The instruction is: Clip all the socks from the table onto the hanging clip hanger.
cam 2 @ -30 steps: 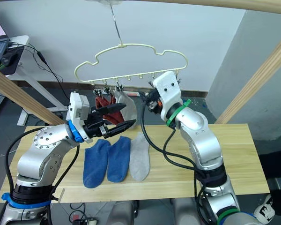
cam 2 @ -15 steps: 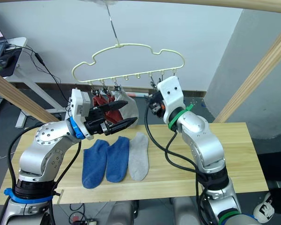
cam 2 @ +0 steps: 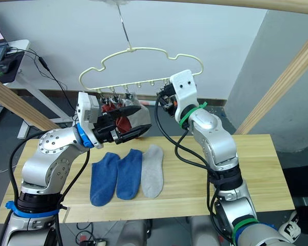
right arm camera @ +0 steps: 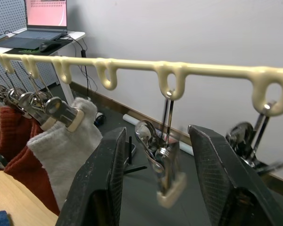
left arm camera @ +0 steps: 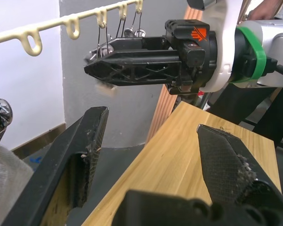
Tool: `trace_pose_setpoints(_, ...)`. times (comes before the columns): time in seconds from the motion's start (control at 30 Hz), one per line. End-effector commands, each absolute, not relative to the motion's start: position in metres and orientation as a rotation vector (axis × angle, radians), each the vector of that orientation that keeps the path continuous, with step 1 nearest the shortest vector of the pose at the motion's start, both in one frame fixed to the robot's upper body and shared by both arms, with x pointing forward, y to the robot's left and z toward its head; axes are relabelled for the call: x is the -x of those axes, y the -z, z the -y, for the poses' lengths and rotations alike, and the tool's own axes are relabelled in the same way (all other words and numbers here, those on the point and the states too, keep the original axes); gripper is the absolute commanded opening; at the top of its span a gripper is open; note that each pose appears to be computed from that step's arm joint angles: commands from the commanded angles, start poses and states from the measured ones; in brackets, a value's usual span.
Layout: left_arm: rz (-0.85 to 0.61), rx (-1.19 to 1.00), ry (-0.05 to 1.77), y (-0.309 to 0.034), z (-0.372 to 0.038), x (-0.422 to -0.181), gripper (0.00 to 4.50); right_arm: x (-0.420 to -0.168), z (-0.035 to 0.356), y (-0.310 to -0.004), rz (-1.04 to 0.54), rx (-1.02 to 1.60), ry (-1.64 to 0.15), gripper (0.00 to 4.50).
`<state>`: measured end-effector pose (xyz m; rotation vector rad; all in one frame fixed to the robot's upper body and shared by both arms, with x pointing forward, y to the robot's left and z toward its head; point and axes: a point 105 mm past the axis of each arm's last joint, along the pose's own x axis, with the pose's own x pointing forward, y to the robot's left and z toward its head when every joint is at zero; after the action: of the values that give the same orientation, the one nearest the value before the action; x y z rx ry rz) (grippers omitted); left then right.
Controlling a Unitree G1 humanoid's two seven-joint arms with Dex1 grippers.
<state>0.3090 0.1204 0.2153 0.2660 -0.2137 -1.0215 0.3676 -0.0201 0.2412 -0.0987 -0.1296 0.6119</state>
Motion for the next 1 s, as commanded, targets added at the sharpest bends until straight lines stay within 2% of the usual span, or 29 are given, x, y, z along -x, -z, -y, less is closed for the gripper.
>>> trace_pose_setpoints(0.03, 0.25, -0.28, 1.031, -0.222, -0.119, -0.307, 3.41, -0.363, 0.014, -0.258, 0.193, 0.08, -0.632, 2.16)
trace_pose_setpoints(1.0, 0.256, -0.25, 1.01, -0.225, -0.116, -0.309, 3.41, -0.365, -0.002, -0.263, 0.206, -0.011, -0.632, 2.16)
